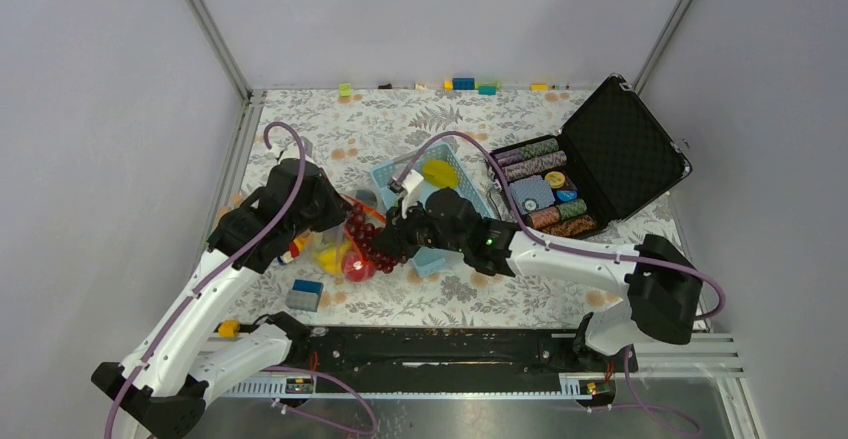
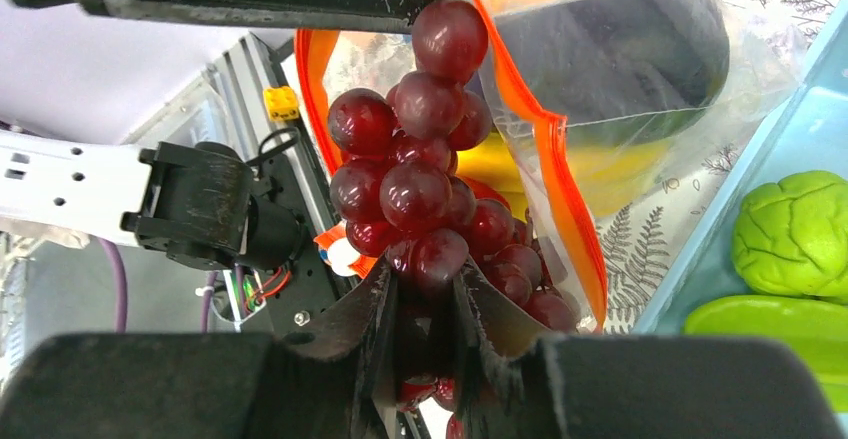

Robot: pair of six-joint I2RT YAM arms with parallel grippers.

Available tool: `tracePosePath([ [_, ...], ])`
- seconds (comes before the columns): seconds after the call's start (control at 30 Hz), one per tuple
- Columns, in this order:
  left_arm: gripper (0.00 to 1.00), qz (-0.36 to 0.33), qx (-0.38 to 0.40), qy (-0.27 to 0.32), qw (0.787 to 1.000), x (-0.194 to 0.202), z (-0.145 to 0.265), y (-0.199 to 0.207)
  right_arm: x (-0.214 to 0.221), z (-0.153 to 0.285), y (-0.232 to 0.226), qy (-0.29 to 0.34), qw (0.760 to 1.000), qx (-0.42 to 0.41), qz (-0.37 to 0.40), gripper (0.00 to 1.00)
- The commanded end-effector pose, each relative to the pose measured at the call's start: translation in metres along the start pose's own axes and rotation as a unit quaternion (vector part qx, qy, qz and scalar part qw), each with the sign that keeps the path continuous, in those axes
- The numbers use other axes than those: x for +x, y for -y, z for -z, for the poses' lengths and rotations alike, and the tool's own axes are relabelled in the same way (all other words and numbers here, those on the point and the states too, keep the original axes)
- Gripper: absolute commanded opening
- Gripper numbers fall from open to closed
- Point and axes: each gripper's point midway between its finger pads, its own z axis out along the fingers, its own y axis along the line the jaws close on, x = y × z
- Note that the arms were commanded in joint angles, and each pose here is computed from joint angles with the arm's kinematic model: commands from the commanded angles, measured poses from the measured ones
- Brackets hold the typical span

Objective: Place the food in the zip-top bag and seal the zipper
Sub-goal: Place the fake fruit in the zipper food storage bag.

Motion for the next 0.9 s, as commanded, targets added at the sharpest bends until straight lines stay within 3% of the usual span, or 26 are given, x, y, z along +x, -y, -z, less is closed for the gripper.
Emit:
tracePosePath([
  [0.0, 0.0, -0.016, 0.079, 0.007, 0.997, -0.007, 0.006, 0.031, -0.012, -0.008, 0.005, -0.023, 0.998, 0.044, 0.023, 0.0],
  [0.17, 0.0, -0.033, 0.117, -0.006, 0.993, 0.0, 0.01, 0.043, -0.025, -0.006, 0.051, -0.001, 0.976, 0.208, -0.057, 0.0],
  [0.27, 0.0, -0.04, 0.14, -0.023, 0.989, 0.008, 0.012, 0.051, -0.03, -0.003, 0.061, 0.004, 0.961, 0.258, -0.1, 0.0],
  [0.47, 0.0, -0.046, 0.188, -0.045, 0.98, 0.019, 0.016, 0.067, -0.035, -0.016, 0.061, 0.032, 0.948, 0.269, -0.17, 0.0],
  [0.7, 0.0, -0.052, 0.238, -0.064, 0.968, 0.029, 0.021, 0.084, -0.031, -0.025, 0.08, 0.027, 0.928, 0.328, -0.174, 0.0],
  [0.87, 0.0, -0.042, 0.203, -0.043, 0.977, 0.024, 0.014, 0.072, -0.034, -0.023, 0.061, 0.038, 0.95, 0.262, -0.168, 0.05],
])
